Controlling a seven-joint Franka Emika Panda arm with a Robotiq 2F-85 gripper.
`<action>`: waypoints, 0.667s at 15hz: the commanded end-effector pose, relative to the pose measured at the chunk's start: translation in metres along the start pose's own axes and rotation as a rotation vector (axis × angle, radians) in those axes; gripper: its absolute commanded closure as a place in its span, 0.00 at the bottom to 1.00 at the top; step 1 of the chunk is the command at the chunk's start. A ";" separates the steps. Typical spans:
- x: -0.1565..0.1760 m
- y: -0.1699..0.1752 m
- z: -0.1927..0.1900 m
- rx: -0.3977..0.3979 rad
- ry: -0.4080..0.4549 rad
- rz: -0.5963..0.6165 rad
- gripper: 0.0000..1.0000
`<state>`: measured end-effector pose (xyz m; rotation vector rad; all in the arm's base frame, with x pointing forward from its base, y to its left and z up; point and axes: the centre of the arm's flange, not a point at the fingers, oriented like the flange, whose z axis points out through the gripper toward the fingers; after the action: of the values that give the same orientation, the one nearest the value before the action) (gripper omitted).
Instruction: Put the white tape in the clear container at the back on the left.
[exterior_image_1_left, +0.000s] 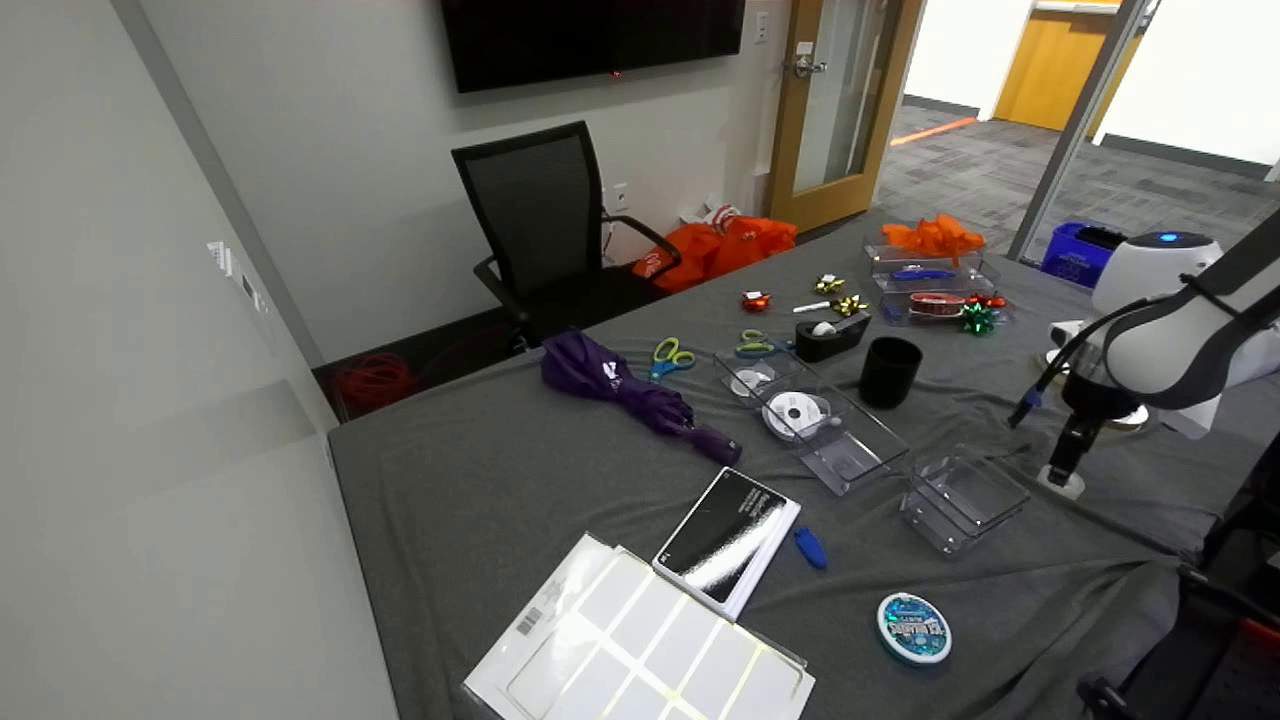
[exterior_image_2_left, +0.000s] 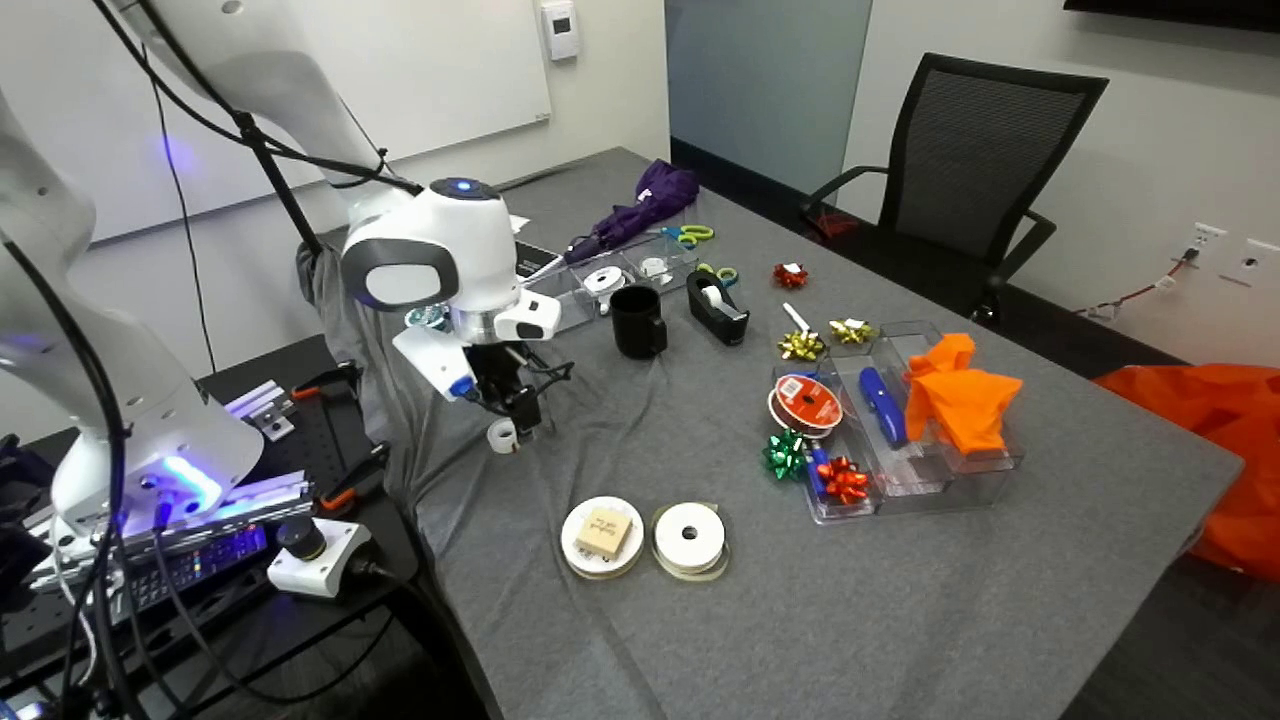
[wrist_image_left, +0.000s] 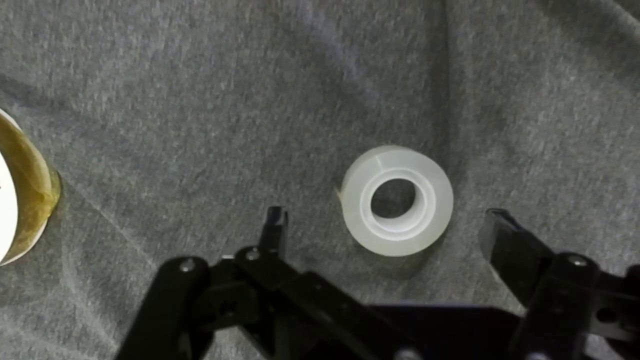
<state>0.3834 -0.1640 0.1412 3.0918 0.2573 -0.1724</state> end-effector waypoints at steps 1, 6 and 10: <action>-0.007 0.001 0.014 -0.012 -0.033 -0.016 0.00; -0.009 0.003 0.027 -0.032 -0.047 -0.030 0.28; -0.008 0.002 0.030 -0.025 -0.049 -0.027 0.57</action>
<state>0.3717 -0.1671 0.1198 3.0654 0.2991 -0.2563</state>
